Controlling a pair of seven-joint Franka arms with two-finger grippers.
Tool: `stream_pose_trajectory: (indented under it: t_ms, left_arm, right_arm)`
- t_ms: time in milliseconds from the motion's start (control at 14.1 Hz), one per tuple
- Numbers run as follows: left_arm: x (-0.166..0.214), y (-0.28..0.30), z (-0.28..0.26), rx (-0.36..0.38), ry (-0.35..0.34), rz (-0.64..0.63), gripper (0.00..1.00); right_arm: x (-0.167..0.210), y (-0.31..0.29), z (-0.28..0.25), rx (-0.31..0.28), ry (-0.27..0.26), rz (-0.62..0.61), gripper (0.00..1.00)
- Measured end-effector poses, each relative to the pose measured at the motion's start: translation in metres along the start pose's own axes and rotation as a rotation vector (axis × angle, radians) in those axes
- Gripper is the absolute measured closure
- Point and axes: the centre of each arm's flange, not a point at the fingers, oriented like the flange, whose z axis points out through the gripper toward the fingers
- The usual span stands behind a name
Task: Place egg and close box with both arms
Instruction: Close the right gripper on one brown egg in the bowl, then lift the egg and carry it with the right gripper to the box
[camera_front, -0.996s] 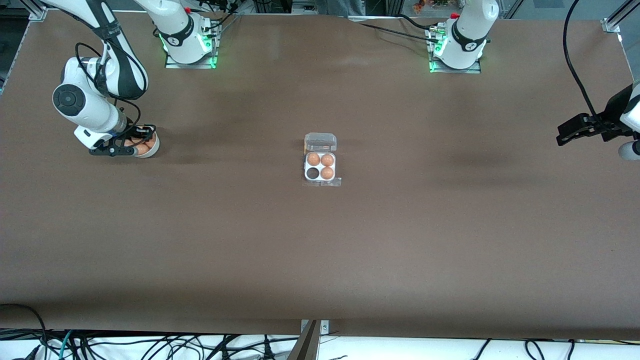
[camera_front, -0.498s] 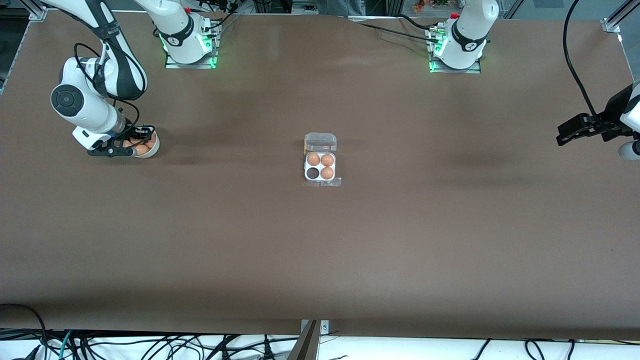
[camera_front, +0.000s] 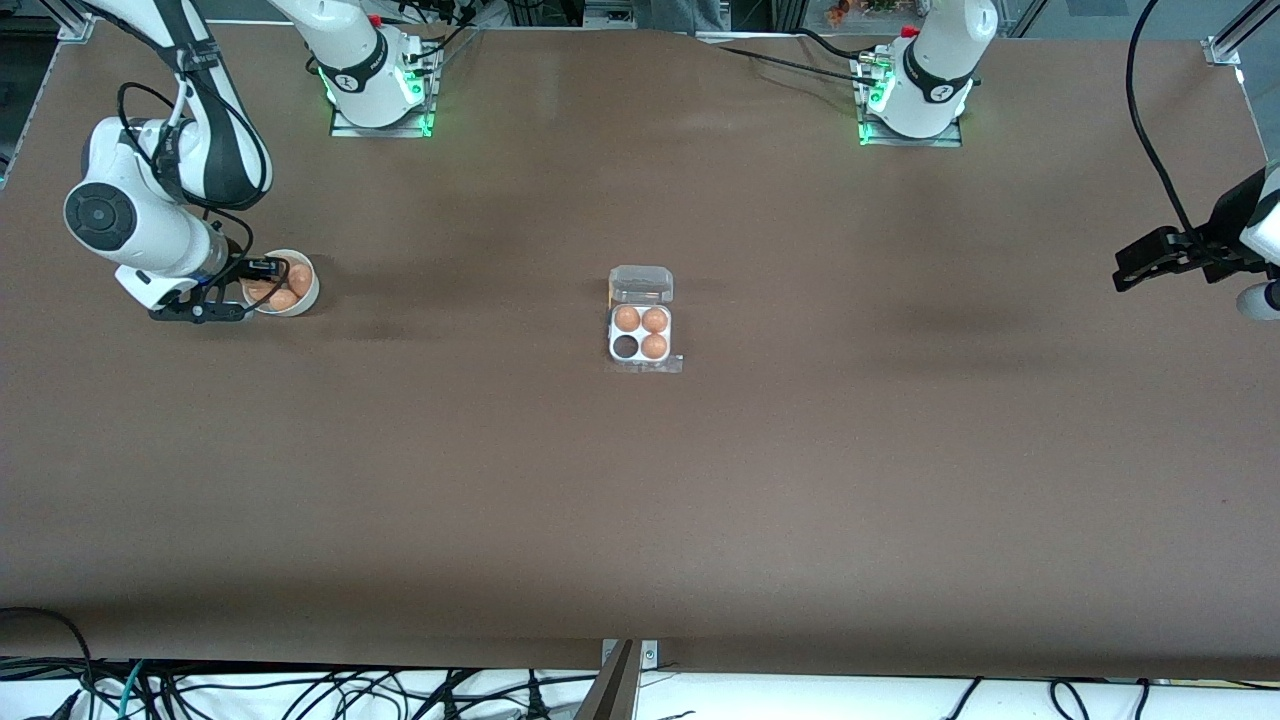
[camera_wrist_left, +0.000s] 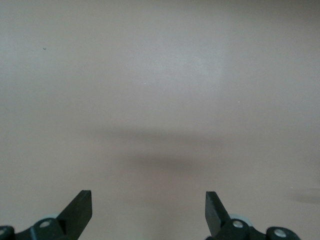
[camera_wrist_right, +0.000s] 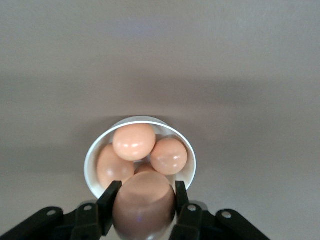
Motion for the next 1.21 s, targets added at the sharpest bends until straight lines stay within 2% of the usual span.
stream_pose_trajectory:
  t_ms: [213, 569, 925, 1209]
  left_arm:
    - [0.0, 0.001, 0.0, 0.0, 0.0, 0.001, 0.0]
    - [0.0, 0.003, 0.0, 0.0, 0.0, 0.006, 0.0]
    - [0.0, 0.004, 0.0, 0.0, -0.001, 0.007, 0.0]
    - [0.0, 0.004, 0.0, 0.0, -0.001, 0.007, 0.0]
  right_arm:
    - [0.016, -0.028, -0.046, 0.004, -0.023, -0.029, 0.52]
    - [0.043, -0.11, -0.117, 0.069, -0.026, -0.05, 0.52]
    - [0.072, -0.24, -0.138, 0.146, -0.018, 0.027, 0.52]
    - [0.082, -0.346, -0.132, 0.196, -0.052, 0.13, 0.52]
